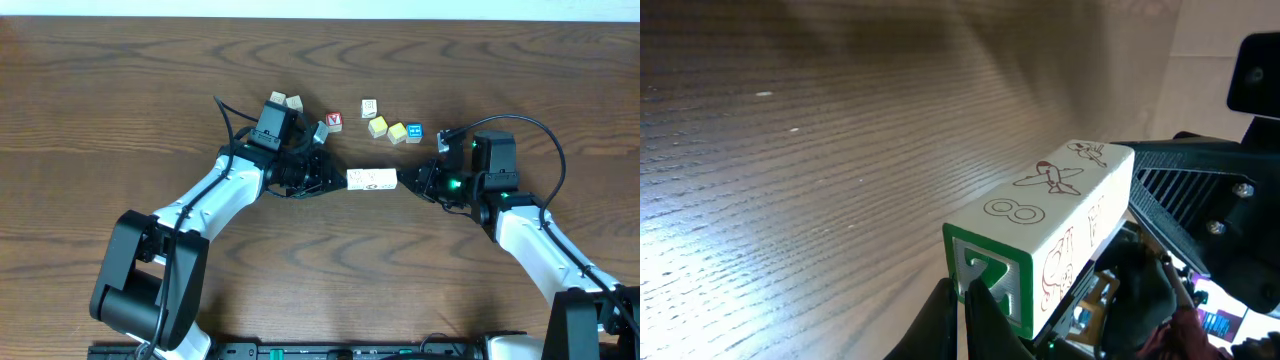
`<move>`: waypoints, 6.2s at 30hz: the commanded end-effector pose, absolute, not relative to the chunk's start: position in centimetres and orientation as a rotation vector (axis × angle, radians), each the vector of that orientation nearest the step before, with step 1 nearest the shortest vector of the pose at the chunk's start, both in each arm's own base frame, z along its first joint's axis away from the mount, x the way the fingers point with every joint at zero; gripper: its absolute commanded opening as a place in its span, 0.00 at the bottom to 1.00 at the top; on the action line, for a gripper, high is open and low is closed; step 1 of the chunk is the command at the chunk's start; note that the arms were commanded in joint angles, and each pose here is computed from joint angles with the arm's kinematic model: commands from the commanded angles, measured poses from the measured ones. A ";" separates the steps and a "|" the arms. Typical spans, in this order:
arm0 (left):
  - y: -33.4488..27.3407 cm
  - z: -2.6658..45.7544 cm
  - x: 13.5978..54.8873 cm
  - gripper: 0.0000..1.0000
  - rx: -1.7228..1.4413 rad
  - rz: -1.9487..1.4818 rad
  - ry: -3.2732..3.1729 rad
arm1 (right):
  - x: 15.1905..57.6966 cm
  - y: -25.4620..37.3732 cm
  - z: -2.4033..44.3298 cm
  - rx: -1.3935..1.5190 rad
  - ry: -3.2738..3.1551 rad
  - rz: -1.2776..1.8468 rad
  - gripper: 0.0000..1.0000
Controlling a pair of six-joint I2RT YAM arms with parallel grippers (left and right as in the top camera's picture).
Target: Lift 3 blocks
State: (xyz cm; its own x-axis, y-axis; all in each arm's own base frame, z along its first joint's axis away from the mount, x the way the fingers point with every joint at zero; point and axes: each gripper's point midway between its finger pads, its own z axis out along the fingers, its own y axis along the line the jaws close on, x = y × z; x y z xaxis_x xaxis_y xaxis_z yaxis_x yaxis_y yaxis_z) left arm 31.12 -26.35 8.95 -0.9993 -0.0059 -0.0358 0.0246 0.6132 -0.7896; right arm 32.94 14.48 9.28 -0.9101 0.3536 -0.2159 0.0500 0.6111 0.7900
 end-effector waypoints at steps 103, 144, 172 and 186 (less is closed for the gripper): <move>-28.5 11.6 30.2 0.07 0.127 -1.485 2.737 | 30.5 17.9 10.6 0.193 2.505 1.424 0.01; -28.3 11.3 30.4 0.07 0.115 -1.454 2.743 | 30.7 17.4 9.9 0.231 2.525 1.363 0.01; -27.8 10.4 30.6 0.07 0.083 -1.383 2.766 | 30.8 17.0 8.7 0.264 2.565 1.254 0.01; -28.2 9.9 30.4 0.07 0.099 -1.336 2.777 | 30.8 16.9 7.0 0.298 2.607 1.239 0.01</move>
State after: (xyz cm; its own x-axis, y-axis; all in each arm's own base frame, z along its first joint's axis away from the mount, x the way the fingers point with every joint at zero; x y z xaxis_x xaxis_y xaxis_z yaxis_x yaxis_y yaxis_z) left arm 30.83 -26.59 8.00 -0.9985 -0.0061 -0.0535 0.0359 0.6665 -0.7447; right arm 32.55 14.25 6.88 -0.9125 0.3613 -0.1920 0.1145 0.6760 0.7280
